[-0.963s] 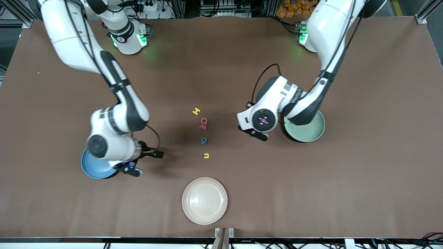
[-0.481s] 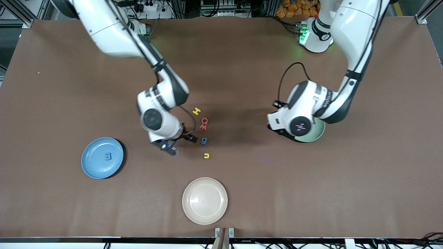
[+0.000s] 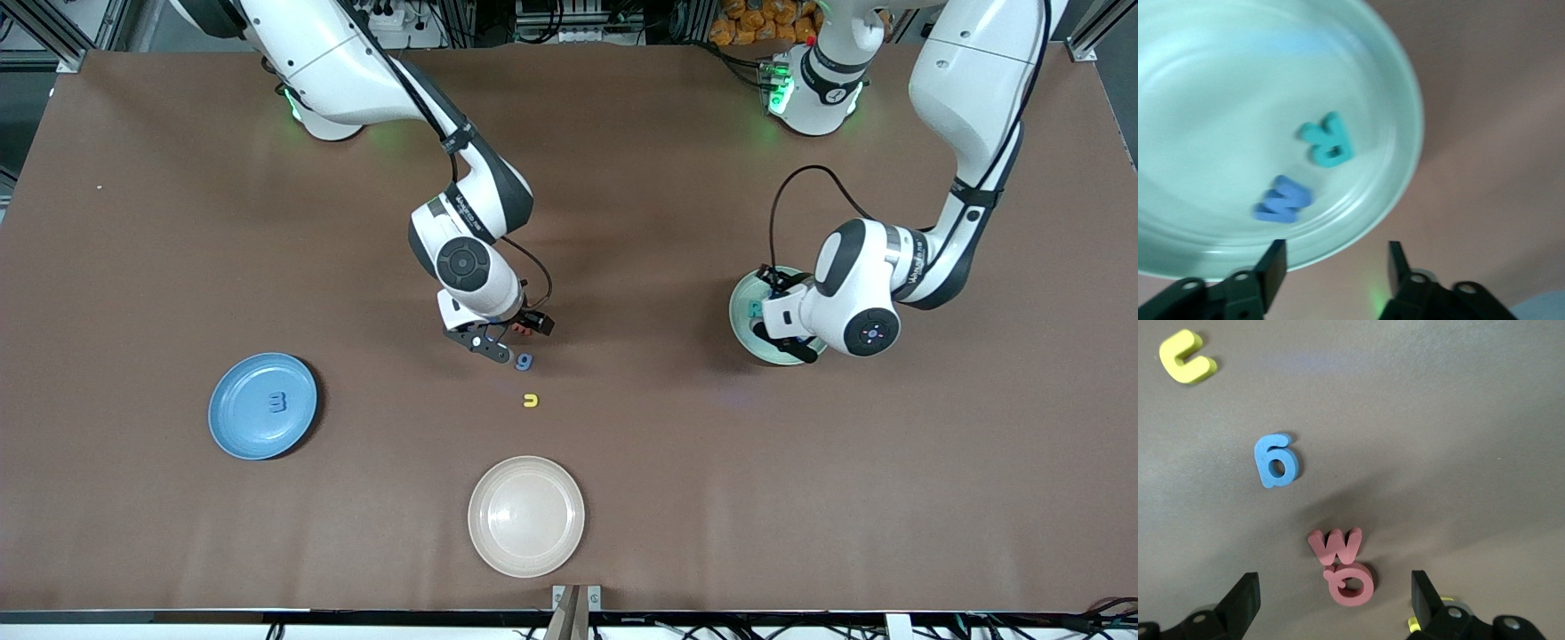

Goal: Sort upper and lower case letters into plates
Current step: 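Grasp the pink W with the right gripper while the left gripper releases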

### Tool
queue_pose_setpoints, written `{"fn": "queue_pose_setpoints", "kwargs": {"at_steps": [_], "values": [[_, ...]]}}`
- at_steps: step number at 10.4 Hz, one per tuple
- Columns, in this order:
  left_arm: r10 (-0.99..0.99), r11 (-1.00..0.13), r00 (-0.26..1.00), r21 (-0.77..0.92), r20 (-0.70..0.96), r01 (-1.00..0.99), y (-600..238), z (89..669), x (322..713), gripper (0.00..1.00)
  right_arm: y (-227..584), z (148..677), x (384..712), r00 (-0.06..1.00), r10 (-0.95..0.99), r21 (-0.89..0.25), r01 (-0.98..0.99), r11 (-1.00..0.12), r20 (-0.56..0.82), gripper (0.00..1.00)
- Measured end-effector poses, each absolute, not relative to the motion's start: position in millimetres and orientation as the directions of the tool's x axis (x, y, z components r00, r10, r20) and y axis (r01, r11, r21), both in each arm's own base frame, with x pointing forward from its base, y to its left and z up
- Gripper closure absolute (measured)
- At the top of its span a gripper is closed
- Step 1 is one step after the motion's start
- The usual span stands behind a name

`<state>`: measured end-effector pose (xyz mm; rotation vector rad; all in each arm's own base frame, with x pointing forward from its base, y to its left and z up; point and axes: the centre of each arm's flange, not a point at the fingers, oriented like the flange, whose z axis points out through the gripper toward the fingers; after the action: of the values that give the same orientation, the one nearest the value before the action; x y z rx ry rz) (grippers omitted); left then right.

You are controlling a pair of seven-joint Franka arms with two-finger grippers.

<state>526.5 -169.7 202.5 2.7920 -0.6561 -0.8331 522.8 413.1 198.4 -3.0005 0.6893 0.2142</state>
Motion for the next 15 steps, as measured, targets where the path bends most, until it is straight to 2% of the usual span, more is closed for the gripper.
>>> {"fn": "queue_pose_setpoints", "kwargs": {"at_steps": [2,5,9,11,13,14,15], "values": [[-0.383,-0.924,0.784,0.215,-0.489,-0.317,-235,222,511,0.0,415,185,518,0.899,-0.416,-0.014,-0.422,-0.907,-0.137,0.0],[-0.323,-0.945,0.833,0.191,-0.448,-0.264,-321,263,499,0.0,412,177,522,0.891,-0.437,-0.022,-0.443,-0.896,-0.124,0.0],[-0.274,-0.958,0.841,0.205,-0.466,-0.198,-340,255,507,0.0,412,169,521,0.887,-0.444,-0.023,-0.45,-0.893,-0.123,0.01],[-0.272,-0.959,0.84,0.207,-0.469,-0.194,-340,252,509,0.0,414,170,522,0.886,-0.449,-0.037,-0.456,-0.889,-0.115,0.08],[-0.264,-0.961,0.843,0.208,-0.469,-0.185,-342,252,509,0.0,416,175,524,0.881,-0.46,-0.05,-0.467,-0.883,-0.108,0.36],[-0.258,-0.962,0.846,0.21,-0.467,-0.177,-348,253,510,0.0,417,177,524,0.881,-0.461,-0.058,-0.468,-0.882,-0.104,0.55],[-0.255,-0.962,0.85,0.21,-0.46,-0.175,-364,255,508,0.0,418,180,525,0.881,-0.463,-0.061,-0.47,-0.881,-0.103,0.61]]}}
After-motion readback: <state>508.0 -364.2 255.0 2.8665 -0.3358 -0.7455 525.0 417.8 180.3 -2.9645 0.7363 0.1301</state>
